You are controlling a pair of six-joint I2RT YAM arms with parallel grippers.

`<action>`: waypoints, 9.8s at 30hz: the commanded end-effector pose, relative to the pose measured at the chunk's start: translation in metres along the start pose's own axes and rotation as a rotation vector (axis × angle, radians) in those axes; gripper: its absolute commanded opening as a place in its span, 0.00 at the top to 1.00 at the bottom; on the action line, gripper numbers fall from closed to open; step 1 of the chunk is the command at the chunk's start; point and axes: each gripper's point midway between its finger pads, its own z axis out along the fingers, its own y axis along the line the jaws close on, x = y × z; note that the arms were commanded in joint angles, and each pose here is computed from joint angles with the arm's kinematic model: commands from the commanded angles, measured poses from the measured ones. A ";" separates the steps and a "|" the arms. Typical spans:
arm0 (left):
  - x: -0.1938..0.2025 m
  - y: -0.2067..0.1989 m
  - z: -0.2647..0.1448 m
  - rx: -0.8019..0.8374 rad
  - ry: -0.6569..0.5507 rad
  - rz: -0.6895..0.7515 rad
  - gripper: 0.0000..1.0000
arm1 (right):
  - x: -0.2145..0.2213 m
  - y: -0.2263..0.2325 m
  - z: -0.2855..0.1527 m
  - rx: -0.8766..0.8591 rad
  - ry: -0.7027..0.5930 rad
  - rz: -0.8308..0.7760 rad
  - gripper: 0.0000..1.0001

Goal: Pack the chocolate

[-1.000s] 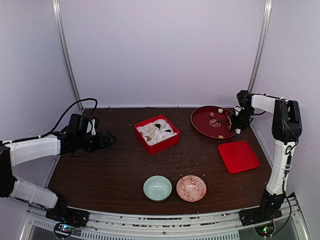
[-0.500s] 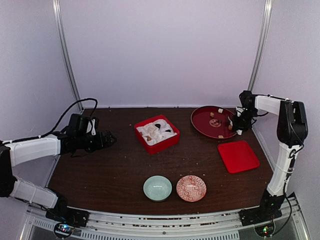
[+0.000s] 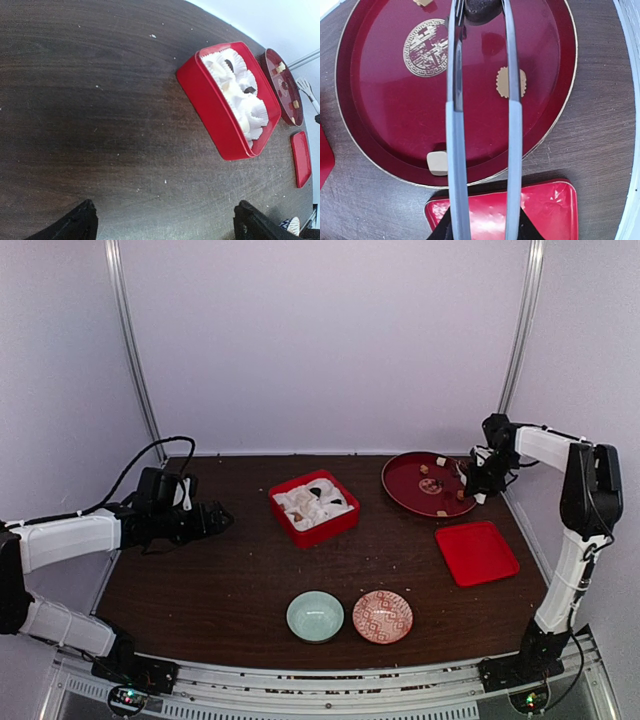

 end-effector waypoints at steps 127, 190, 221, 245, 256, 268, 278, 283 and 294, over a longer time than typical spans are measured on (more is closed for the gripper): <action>-0.012 0.000 -0.012 -0.007 -0.057 0.002 0.02 | 0.028 0.101 0.028 -0.055 -0.078 -0.161 0.39; -0.020 -0.014 -0.006 0.034 -0.031 -0.012 0.02 | 0.105 -0.132 0.026 0.319 0.283 0.027 1.00; -0.028 -0.021 -0.012 0.044 -0.041 0.011 0.02 | 0.088 -0.120 -0.092 0.386 -0.091 0.143 1.00; -0.046 -0.024 -0.028 0.017 -0.103 0.065 0.02 | 0.038 -0.066 -0.167 0.131 -0.416 0.107 1.00; -0.066 -0.079 -0.049 0.254 -0.156 0.202 0.02 | 0.020 0.017 -0.199 -0.180 -0.540 0.012 1.00; -0.061 -0.202 -0.068 0.632 -0.150 0.306 0.02 | 0.005 0.179 -0.184 -0.434 -0.516 -0.162 1.00; -0.060 -0.215 -0.048 0.641 -0.129 0.273 0.03 | 0.016 0.274 -0.189 -0.616 -0.488 -0.269 1.00; -0.063 -0.227 -0.050 0.689 -0.135 0.273 0.08 | 0.025 0.307 -0.195 -0.675 -0.479 -0.304 1.00; -0.068 -0.248 -0.056 0.807 -0.157 0.229 0.55 | 0.045 0.354 -0.212 -0.827 -0.479 -0.344 1.00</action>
